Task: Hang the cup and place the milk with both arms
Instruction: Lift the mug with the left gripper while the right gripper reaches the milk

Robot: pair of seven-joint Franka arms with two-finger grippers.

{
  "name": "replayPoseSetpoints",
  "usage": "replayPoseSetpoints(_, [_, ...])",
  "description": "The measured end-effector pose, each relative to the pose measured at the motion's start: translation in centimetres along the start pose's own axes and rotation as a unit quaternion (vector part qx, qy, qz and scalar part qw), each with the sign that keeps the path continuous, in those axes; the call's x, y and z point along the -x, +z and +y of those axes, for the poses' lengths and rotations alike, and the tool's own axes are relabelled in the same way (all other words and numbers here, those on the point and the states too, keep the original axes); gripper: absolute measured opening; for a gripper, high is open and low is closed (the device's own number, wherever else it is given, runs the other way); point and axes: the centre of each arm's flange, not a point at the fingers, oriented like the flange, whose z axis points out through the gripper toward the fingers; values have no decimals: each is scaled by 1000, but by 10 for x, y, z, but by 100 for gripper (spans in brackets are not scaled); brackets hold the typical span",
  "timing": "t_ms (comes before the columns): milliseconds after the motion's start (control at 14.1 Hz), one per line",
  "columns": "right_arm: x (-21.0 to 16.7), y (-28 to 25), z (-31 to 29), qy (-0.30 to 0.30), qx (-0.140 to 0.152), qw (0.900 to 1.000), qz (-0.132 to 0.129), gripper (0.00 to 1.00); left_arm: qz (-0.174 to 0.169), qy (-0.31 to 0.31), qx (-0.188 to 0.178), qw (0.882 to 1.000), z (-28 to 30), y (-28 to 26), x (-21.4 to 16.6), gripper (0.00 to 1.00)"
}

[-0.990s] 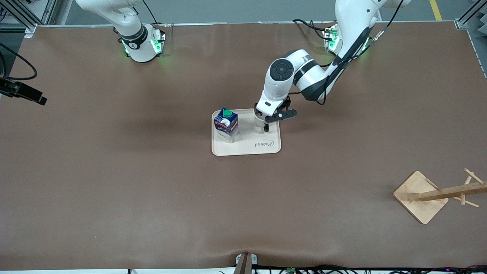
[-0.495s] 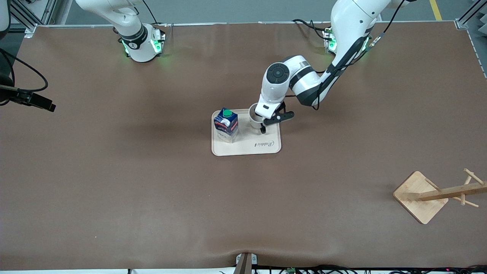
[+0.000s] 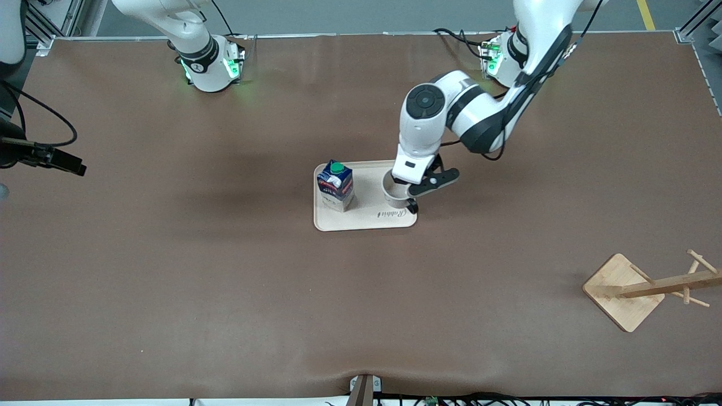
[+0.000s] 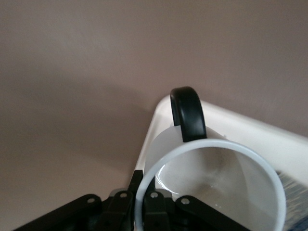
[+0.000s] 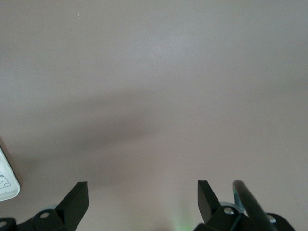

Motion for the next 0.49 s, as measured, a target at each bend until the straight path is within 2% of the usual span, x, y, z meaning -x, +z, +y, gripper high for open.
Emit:
replayPoseSetpoints(283, [-16, 27, -18, -11, 11, 1000, -14, 100, 37, 15, -12, 999, -43, -71, -69, 5])
replayPoseSetpoints(495, [-17, 31, -27, -26, 14, 999, -19, 100, 68, 52, -18, 996, -113, -111, -142, 5])
